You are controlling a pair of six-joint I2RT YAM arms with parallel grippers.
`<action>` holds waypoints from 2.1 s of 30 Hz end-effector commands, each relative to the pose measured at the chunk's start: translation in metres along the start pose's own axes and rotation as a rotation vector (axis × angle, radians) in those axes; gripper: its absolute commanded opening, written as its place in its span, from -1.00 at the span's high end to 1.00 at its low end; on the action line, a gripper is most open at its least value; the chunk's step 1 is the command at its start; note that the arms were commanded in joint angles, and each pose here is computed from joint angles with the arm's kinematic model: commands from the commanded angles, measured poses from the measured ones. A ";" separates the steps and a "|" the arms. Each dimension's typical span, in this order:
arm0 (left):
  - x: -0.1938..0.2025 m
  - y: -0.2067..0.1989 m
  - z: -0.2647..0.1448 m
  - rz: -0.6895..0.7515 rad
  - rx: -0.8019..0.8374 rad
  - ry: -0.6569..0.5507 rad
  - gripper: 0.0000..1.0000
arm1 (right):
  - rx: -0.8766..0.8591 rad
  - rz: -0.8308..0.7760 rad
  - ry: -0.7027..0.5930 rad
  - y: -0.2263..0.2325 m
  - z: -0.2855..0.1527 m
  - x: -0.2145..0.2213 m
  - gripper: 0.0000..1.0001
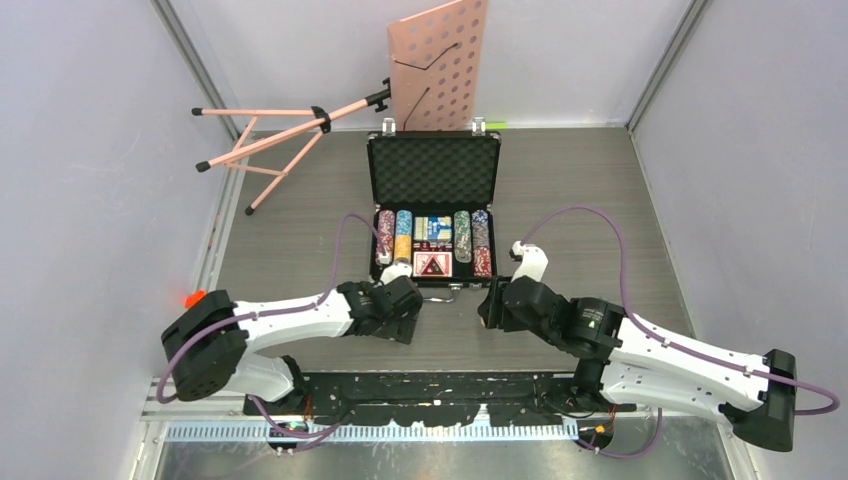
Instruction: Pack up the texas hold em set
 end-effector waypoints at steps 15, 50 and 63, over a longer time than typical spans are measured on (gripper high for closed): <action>0.013 0.011 0.034 -0.081 -0.053 0.131 -0.20 | -0.010 0.041 -0.004 -0.004 -0.007 0.001 -0.06; 0.007 0.016 0.024 0.046 -0.003 0.139 -0.15 | -0.022 0.060 0.022 -0.002 -0.005 0.006 -0.05; 0.008 0.020 0.031 0.044 -0.013 0.097 -0.23 | -0.031 0.063 0.053 0.003 -0.002 0.010 -0.05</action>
Point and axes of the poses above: each gripper's point midway between its finger pads, its own z axis out along the fingers, its own y axis along the line the jaws close on, x = y × z, the point moved 5 cm from there along -z, back along the fingers, and after that the axes turned 2 degrees about z, right-handed, at the moved point
